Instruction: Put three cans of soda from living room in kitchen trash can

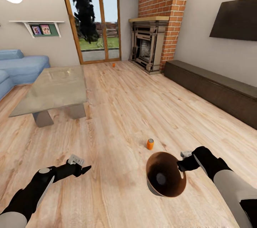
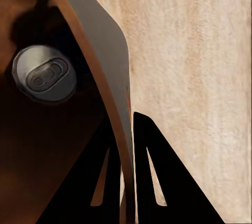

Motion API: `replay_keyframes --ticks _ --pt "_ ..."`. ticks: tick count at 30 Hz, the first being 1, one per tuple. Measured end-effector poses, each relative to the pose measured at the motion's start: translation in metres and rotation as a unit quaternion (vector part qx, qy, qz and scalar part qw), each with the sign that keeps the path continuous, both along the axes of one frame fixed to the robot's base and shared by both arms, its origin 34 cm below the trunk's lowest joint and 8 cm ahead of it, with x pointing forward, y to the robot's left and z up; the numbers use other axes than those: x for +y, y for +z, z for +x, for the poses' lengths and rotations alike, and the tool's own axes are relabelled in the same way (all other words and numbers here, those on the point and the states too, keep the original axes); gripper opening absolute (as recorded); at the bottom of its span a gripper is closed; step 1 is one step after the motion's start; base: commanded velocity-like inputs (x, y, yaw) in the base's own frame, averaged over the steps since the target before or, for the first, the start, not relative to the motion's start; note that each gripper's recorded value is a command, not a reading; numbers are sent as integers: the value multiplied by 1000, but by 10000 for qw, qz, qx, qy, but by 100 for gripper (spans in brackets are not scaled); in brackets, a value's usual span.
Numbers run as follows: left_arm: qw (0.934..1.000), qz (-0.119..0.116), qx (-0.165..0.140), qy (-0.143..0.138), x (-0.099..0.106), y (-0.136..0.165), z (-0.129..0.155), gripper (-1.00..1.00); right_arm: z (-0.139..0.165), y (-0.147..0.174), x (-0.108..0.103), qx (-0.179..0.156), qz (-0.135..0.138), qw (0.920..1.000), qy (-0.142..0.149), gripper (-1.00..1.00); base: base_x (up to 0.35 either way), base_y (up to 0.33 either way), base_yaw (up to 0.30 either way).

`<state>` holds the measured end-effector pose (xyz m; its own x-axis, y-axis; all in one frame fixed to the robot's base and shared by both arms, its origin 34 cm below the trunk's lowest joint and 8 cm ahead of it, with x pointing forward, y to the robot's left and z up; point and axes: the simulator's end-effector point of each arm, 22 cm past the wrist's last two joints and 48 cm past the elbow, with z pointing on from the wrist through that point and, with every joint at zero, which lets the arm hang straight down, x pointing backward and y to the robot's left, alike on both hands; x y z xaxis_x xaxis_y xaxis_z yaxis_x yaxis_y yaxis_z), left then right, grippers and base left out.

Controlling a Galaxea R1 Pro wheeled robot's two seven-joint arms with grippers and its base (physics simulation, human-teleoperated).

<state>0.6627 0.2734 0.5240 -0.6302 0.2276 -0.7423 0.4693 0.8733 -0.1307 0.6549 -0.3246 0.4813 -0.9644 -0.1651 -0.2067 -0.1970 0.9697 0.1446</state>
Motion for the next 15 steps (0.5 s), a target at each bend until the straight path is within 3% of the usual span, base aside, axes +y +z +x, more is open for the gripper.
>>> replay_keyframes --ticks 6,15 --pt "10000 0 -22 -1 0 2 1 100 0 2 -4 -19 -40 10000 -1 -100 0 -244 -192" --pt "10000 -7 -23 3 0 2 1 100 0 2 -4 -12 -49 10000 3 -100 27 -265 -12"
